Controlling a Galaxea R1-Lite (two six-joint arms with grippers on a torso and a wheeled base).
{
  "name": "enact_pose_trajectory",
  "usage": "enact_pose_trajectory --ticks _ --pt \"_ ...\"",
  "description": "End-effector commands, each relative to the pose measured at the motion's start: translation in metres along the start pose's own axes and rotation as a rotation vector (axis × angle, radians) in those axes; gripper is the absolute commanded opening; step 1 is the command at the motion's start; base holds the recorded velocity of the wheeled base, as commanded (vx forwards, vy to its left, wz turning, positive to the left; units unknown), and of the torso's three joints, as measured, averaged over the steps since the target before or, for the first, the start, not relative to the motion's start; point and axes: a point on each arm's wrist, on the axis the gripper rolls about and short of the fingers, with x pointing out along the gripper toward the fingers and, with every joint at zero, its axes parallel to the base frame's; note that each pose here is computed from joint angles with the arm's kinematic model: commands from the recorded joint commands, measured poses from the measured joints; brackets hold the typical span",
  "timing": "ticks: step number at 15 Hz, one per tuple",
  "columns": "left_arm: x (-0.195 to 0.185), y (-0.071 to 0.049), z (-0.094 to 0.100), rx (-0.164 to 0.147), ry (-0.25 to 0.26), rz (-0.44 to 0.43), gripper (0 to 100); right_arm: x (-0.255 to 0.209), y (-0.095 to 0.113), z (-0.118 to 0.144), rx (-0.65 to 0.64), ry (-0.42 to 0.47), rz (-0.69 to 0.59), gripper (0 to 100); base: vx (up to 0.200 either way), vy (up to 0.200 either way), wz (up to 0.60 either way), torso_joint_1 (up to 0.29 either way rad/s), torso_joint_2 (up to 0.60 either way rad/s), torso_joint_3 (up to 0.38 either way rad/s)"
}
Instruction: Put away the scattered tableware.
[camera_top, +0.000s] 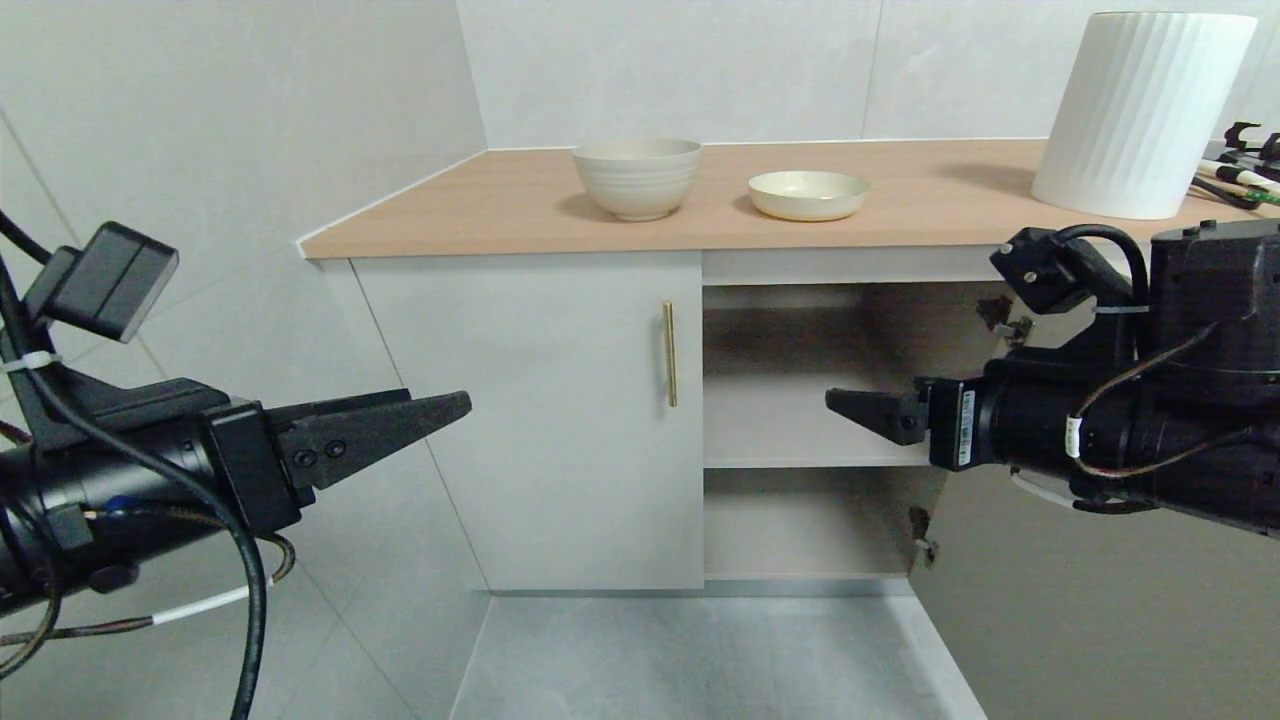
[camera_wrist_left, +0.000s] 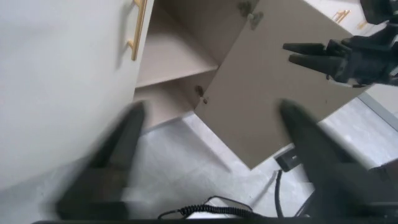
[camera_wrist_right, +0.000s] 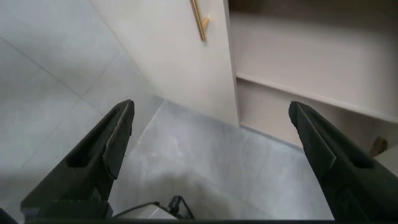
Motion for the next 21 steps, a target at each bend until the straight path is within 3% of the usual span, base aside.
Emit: enact_pose_trajectory --ticks 1,8,18,21 --pt "0.000 0.000 0.001 0.001 -0.005 0.002 100 -0.008 0.001 0.005 0.001 -0.027 0.006 100 0.000 0.000 0.00 0.000 0.00 0.000" --pt "-0.002 0.001 0.003 0.008 -0.027 0.022 100 -0.012 0.001 0.008 0.021 -0.048 -0.005 100 0.000 0.000 0.00 0.000 0.00 0.000" --pt "0.000 0.002 0.003 0.000 -0.017 0.024 100 -0.020 0.001 0.008 0.023 -0.018 -0.005 100 0.200 0.000 0.00 0.001 0.00 0.005" --pt "0.001 0.003 0.002 -0.002 -0.011 0.023 100 -0.021 0.001 0.006 0.024 -0.015 -0.005 100 0.000 0.000 0.00 0.000 0.00 0.000"
